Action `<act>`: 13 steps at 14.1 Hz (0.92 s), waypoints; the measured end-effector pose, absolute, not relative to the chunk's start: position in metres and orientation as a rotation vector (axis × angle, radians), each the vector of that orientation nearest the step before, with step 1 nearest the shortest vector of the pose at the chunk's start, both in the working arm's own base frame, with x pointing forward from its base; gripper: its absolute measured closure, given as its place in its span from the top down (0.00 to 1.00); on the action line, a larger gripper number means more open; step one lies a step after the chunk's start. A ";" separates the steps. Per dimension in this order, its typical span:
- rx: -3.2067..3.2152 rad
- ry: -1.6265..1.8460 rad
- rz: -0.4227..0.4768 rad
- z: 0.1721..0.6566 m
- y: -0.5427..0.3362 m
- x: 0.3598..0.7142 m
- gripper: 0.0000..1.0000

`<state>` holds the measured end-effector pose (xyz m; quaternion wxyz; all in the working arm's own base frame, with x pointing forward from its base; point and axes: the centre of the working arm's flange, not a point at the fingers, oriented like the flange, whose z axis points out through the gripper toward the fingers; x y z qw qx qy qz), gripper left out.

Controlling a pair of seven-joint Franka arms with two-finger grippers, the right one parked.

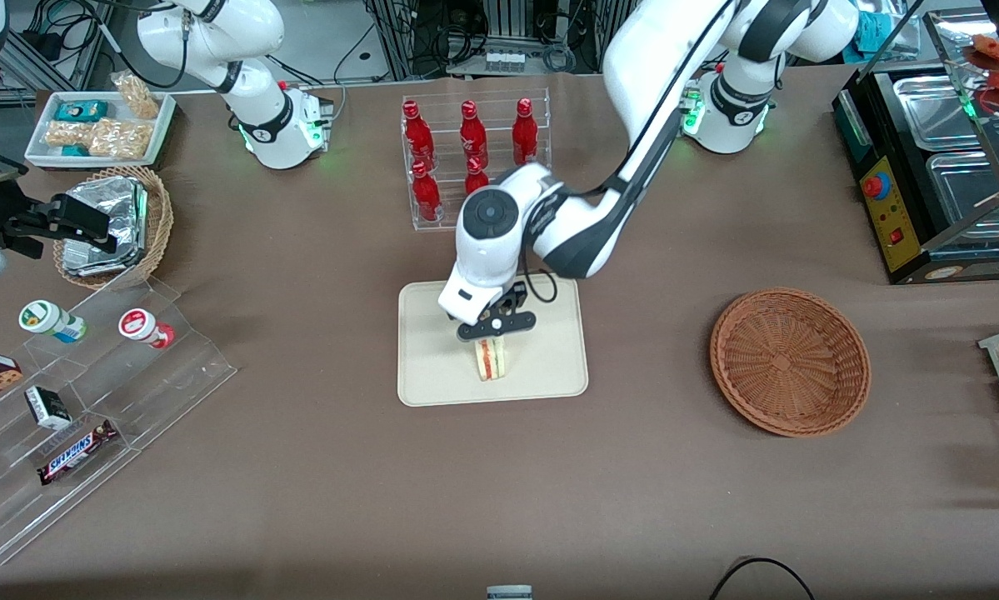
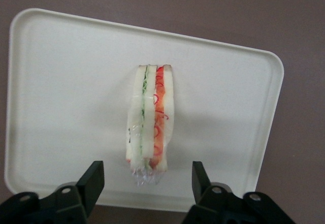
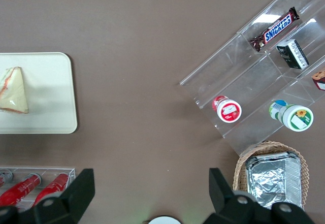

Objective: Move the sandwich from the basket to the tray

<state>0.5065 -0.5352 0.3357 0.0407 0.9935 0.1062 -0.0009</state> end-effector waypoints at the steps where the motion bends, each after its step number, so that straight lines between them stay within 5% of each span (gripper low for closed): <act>1: 3.064 0.310 -0.010 0.359 -0.525 0.507 0.94; 5: 3.169 0.363 -0.106 0.409 -0.452 0.530 1.00; 13: 3.183 0.166 -0.220 0.423 -0.272 0.577 1.00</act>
